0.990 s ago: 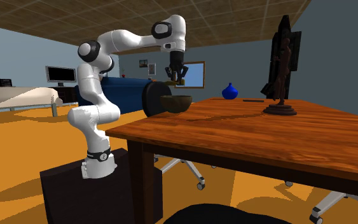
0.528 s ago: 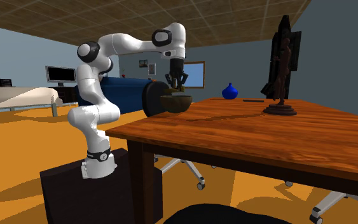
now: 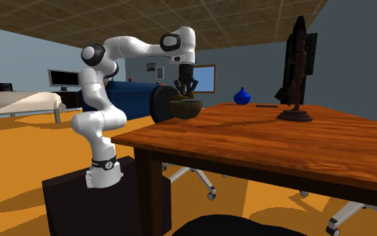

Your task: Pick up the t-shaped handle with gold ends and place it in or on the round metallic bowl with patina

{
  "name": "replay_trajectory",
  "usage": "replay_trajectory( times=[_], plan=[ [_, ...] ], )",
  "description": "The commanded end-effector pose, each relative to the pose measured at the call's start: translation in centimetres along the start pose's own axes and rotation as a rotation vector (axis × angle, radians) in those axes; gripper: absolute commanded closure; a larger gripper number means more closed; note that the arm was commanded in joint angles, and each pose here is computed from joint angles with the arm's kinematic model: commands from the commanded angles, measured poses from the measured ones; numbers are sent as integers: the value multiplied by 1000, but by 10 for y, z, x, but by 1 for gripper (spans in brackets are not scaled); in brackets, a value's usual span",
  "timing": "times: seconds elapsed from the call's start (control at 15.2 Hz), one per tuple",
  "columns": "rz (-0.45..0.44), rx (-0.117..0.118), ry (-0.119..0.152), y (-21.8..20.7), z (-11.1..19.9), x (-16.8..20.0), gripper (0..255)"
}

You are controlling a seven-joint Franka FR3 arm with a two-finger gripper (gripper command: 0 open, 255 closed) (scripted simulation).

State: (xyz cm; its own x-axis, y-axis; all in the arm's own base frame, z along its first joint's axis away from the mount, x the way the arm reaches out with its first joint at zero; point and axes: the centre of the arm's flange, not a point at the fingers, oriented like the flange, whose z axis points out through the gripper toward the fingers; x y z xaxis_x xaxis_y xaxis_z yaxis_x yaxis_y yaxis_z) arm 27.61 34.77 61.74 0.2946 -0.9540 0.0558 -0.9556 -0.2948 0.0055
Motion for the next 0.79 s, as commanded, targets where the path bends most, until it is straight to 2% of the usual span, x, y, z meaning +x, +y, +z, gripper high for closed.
replay_trajectory(
  times=[0.0,0.33,0.59,0.73],
  plan=[
    [0,0,0,0,0,0,0],
    [0,0,0,0,0,0,0],
    [0,0,0,0,-50,0,0],
    [0,0,0,0,-50,0,0]
  ],
)
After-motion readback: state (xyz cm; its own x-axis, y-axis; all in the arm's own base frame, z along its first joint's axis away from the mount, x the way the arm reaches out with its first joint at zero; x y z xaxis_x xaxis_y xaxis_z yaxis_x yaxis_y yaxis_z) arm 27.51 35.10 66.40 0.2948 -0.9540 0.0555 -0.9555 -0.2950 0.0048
